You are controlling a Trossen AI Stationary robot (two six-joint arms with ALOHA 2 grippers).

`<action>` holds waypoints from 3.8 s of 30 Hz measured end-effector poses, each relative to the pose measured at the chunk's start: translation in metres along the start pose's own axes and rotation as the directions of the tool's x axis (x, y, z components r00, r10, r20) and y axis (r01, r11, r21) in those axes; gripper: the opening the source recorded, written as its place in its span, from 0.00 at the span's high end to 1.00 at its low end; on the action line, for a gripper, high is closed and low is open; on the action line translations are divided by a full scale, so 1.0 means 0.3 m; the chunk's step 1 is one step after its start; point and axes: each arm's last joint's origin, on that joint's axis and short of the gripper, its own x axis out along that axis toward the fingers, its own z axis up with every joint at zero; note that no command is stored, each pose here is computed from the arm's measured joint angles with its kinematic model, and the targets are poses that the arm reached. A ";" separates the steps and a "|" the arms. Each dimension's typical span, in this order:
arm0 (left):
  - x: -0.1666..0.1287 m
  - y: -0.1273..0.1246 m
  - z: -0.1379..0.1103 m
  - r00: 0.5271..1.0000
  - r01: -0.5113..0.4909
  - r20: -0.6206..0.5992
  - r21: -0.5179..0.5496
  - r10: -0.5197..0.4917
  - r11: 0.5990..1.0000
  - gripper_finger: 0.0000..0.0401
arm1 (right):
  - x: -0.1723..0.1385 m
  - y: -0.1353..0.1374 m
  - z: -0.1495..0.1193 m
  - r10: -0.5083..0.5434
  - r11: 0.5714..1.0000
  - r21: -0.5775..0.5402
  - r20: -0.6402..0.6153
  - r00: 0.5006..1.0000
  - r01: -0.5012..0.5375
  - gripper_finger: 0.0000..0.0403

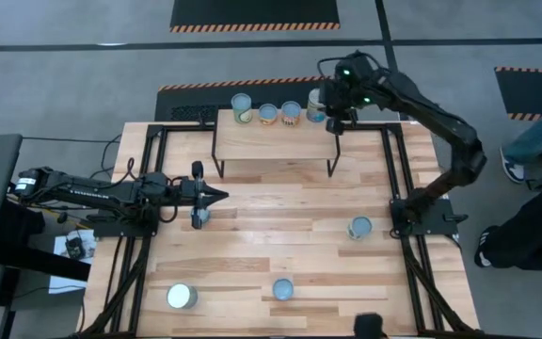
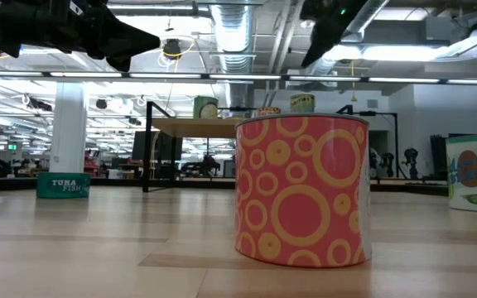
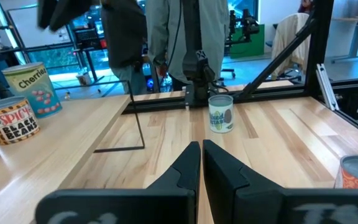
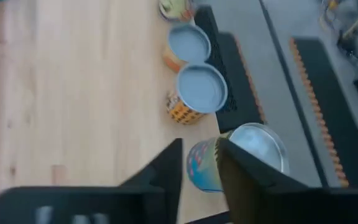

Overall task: Pick and place cans onto a shelf
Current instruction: Put the blue tuna can on the shelf

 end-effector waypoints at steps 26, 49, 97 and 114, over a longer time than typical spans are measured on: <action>0.051 0.000 -0.028 0.994 -0.053 -0.098 0.053 0.058 0.997 0.98 | 0.002 0.472 -0.345 0.111 0.993 -0.059 0.679 0.725 -0.098 0.96; 0.017 -0.012 0.005 0.776 -0.089 -0.631 -0.093 0.010 0.992 0.89 | 0.068 0.651 -0.403 0.138 0.989 -0.067 0.721 0.679 -0.129 0.96; 0.210 -0.135 0.070 0.519 0.035 -0.855 0.014 -0.007 0.999 0.99 | 0.076 0.659 -0.412 0.159 0.985 -0.059 0.689 0.707 -0.163 0.96; 0.452 0.292 0.390 0.731 0.022 -0.673 0.186 0.111 0.982 1.00 | 0.077 0.659 -0.413 0.159 0.985 -0.059 0.687 0.709 -0.164 0.96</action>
